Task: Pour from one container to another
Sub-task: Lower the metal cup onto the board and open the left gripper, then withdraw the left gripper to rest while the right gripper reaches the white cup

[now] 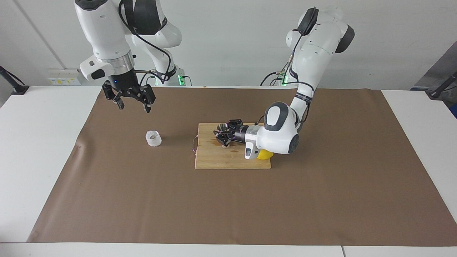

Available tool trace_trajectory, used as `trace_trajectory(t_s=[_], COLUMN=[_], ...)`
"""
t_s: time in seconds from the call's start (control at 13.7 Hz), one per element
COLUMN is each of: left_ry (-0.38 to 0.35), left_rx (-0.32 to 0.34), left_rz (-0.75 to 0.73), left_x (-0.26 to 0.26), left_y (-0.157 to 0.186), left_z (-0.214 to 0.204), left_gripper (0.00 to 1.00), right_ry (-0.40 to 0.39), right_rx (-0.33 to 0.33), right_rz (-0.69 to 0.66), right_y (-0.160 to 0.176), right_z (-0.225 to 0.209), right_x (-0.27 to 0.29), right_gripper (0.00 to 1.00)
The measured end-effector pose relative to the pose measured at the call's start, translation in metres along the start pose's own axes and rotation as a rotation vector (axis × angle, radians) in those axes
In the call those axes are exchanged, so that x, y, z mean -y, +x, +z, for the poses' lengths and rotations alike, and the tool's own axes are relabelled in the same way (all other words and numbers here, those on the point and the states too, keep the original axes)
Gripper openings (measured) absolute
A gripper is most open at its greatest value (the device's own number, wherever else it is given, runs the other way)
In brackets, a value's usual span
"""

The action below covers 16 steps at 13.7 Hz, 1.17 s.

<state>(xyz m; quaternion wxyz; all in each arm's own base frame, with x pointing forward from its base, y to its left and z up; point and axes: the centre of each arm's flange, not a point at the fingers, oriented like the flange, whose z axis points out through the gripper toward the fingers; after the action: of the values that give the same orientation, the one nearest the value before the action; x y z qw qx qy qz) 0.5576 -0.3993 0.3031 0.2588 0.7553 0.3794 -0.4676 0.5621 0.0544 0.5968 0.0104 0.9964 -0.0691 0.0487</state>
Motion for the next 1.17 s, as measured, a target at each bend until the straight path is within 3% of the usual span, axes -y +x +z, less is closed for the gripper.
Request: trace_trajectory(t_s=[0.29,0.66,0.73,0.95,1.17], left_ry=[-0.007,-0.017,-0.021,-0.039,0.044], left_rx=[-0.003,-0.005,-0.005,-0.012,-0.061], left_rz=[-0.003,-0.003,-0.004,0.005,0.079], left_x=[0.0,-0.001,-0.001,-0.004,-0.005], left_y=[0.003,0.005,0.006,0.007,-0.009], left_z=[-0.003,-0.009,-0.012,-0.03,-0.057], left_gripper=[0.44,0.95,1.0,1.0,1.0], right_ry=[0.0,0.0,0.0,-0.011,-0.017], right_rx=[0.0,0.0,0.0,0.044,0.061], right_rz=[0.0,0.0,0.0,0.004,0.021], right_y=[0.0,0.0,0.0,-0.004,-0.004], right_z=[0.0,0.0,0.0,0.004,0.006], right_x=[0.0,0.0,0.0,-0.004,-0.014], right_gripper=[1.0,1.0,1.0,1.0,1.0])
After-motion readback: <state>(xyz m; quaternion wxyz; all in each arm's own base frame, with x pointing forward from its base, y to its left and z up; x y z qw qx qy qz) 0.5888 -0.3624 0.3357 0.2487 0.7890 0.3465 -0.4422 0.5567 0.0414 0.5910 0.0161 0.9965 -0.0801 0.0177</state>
